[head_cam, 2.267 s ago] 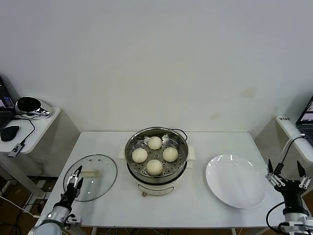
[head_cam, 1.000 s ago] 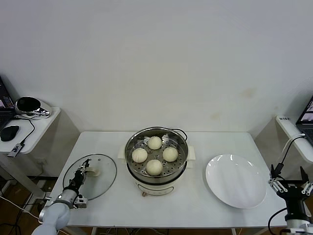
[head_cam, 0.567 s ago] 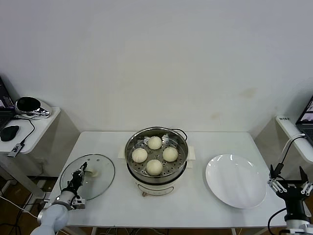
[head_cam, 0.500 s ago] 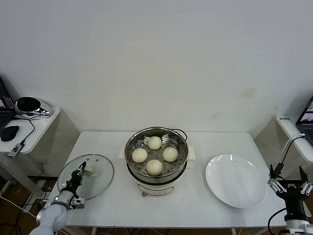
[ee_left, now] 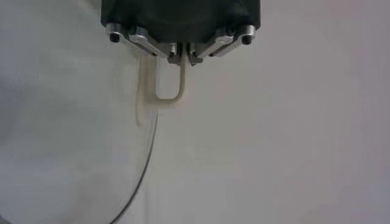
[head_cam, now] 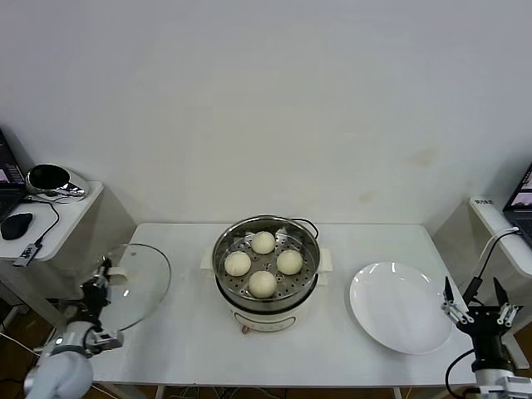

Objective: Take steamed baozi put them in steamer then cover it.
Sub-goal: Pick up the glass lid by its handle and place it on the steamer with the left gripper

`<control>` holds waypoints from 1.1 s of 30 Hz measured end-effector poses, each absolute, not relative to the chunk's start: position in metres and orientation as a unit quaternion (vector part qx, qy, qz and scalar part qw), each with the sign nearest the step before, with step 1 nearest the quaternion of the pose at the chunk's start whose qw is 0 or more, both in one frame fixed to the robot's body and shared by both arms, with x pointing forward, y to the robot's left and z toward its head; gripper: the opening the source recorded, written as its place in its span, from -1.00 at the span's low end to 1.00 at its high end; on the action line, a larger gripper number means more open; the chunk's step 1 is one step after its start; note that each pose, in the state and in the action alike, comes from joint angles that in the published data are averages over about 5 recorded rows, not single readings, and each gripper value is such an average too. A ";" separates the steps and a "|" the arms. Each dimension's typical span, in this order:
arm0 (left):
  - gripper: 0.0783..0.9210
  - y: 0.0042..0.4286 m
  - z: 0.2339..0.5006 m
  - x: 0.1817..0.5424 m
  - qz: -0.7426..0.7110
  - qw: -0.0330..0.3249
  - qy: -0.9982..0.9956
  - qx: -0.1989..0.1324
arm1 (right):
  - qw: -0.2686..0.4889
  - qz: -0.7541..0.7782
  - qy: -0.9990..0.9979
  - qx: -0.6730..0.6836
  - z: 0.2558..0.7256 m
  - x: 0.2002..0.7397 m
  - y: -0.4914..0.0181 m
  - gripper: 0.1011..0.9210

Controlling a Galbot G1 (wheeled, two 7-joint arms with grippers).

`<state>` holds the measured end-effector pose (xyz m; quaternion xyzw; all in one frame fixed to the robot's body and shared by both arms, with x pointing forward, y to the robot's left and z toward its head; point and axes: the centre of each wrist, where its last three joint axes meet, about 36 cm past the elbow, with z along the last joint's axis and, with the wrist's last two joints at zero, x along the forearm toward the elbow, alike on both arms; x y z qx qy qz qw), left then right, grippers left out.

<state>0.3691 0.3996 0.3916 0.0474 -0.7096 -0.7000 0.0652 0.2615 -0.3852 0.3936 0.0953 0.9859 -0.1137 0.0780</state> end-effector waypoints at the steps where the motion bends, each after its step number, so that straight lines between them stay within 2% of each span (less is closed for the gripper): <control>1: -0.84 0.397 0.402 0.367 -0.695 0.063 -0.714 0.054 | 0.078 -0.113 0.986 0.093 0.393 0.262 -0.384 0.76; 6: -0.84 0.373 0.449 0.359 -0.672 0.049 -0.736 0.070 | 0.078 -0.110 0.987 0.083 0.392 0.264 -0.373 0.76; 11: -0.84 0.345 0.472 0.358 -0.654 0.041 -0.753 0.065 | 0.077 -0.106 0.988 0.076 0.388 0.266 -0.363 0.76; 23: -0.84 0.253 0.466 0.395 -0.641 0.023 -0.767 0.028 | 0.076 -0.109 0.988 0.081 0.379 0.268 -0.346 0.76; 33: -0.84 0.171 0.462 0.427 -0.665 0.006 -0.746 0.013 | 0.071 -0.118 0.987 0.083 0.367 0.270 -0.338 0.76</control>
